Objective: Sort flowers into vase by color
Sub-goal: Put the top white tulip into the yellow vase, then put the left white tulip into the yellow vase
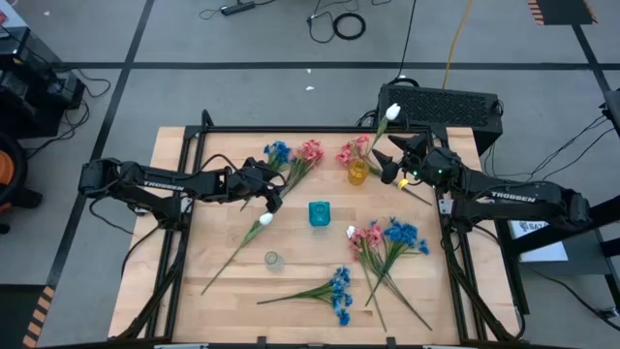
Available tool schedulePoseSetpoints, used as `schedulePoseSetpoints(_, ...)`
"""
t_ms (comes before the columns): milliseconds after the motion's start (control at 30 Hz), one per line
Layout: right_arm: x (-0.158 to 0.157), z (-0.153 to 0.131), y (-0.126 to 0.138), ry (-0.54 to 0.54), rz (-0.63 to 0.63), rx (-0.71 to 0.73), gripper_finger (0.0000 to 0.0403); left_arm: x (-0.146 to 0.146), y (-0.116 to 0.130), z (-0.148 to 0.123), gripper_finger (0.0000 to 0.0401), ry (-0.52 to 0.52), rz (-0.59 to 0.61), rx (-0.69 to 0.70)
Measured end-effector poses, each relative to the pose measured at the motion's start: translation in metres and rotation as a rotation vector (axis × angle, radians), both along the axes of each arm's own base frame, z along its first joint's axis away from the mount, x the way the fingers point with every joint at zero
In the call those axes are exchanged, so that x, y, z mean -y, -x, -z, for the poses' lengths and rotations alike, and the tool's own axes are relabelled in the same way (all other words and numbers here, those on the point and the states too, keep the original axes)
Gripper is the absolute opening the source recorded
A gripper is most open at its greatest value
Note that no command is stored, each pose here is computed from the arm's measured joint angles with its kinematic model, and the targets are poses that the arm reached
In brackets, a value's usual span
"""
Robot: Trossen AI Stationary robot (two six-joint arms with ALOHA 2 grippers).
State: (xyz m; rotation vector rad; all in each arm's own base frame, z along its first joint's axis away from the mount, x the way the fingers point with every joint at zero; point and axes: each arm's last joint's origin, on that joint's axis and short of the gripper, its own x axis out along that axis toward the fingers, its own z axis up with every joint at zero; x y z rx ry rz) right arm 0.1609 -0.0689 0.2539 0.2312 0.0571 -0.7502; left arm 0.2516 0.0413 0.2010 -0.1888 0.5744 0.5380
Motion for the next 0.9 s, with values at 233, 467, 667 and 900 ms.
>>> schedulePoseSetpoints(233, 0.0, 0.002, 0.0, -0.003, -0.001, -0.019, 0.0353, 0.0, 0.0, 0.0, 0.0235, 0.0, 0.0, 0.0)
schedulePoseSetpoints(467, 0.0, 0.002, 0.0, -0.005, -0.001, -0.025, 0.0353, 0.0, 0.0, 0.0, 0.0235, 0.0, 0.0, -0.001)
schedulePoseSetpoints(667, -0.002, 0.002, 0.004, -0.014, -0.001, -0.039, 0.0353, 0.0, 0.001, 0.001, 0.0235, 0.002, 0.0, -0.019)
schedulePoseSetpoints(900, -0.005, 0.004, 0.013, -0.03, -0.009, -0.078, 0.0352, 0.0, 0.001, 0.002, 0.0235, 0.004, -0.002, -0.019)
